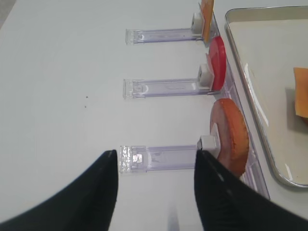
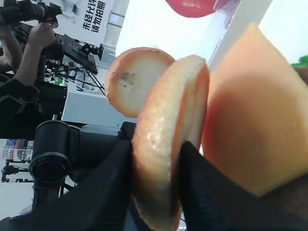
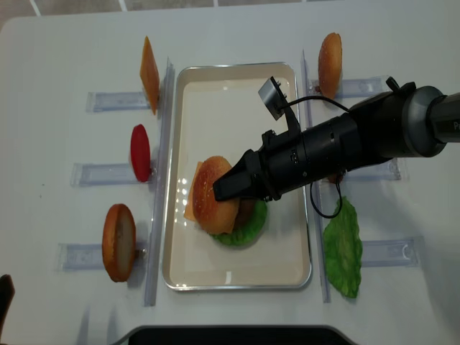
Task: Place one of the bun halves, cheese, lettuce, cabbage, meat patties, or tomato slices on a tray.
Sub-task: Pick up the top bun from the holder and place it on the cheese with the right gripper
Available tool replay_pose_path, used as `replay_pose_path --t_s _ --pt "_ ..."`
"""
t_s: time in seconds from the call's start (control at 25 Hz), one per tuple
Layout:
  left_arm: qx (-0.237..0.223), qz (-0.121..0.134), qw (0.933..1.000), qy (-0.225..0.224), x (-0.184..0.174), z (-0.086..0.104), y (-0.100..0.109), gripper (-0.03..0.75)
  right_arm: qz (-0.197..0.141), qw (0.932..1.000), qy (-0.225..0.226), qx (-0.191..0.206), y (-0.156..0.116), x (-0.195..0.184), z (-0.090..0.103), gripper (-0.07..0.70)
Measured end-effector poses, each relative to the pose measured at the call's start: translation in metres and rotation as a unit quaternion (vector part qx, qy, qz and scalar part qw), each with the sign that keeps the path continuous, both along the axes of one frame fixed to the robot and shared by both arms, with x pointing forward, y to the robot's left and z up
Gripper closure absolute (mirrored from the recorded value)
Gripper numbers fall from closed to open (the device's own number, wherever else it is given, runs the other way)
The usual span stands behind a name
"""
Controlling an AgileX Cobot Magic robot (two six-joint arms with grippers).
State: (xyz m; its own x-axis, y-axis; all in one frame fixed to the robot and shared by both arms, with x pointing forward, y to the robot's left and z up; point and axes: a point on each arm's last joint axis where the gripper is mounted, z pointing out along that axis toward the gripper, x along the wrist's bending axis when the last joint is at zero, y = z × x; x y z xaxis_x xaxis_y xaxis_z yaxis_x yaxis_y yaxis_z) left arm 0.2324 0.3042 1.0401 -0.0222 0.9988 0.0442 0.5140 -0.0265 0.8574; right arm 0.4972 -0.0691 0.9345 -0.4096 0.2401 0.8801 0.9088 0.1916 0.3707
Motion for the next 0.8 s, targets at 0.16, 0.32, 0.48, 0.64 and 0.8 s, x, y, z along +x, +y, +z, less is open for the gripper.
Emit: replay_pose_path --t_s 0.16,0.32,0.48,0.64,0.8 --pt "0.0 0.0 1.0 0.0 0.0 0.0 0.0 0.325 0.0 1.0 0.0 -0.001 0.0 0.0001 -0.0002 0.393" --pt "0.0 0.0 1.0 0.0 0.0 0.0 0.0 0.325 -0.001 1.0 -0.001 -0.002 -0.0001 0.0002 -0.0004 0.375" --pt "0.0 0.0 1.0 0.0 0.0 0.0 0.0 0.325 -0.003 1.0 -0.003 -0.006 -0.0003 0.0007 -0.0011 0.317" --pt "0.0 0.0 1.0 0.0 0.0 0.0 0.0 0.325 -0.009 0.9998 -0.006 -0.014 -0.0007 0.0019 -0.0026 0.255" --pt "0.0 0.0 1.0 0.0 0.0 0.0 0.0 0.325 -0.013 0.9996 -0.012 -0.021 -0.001 0.0029 -0.0037 0.229"
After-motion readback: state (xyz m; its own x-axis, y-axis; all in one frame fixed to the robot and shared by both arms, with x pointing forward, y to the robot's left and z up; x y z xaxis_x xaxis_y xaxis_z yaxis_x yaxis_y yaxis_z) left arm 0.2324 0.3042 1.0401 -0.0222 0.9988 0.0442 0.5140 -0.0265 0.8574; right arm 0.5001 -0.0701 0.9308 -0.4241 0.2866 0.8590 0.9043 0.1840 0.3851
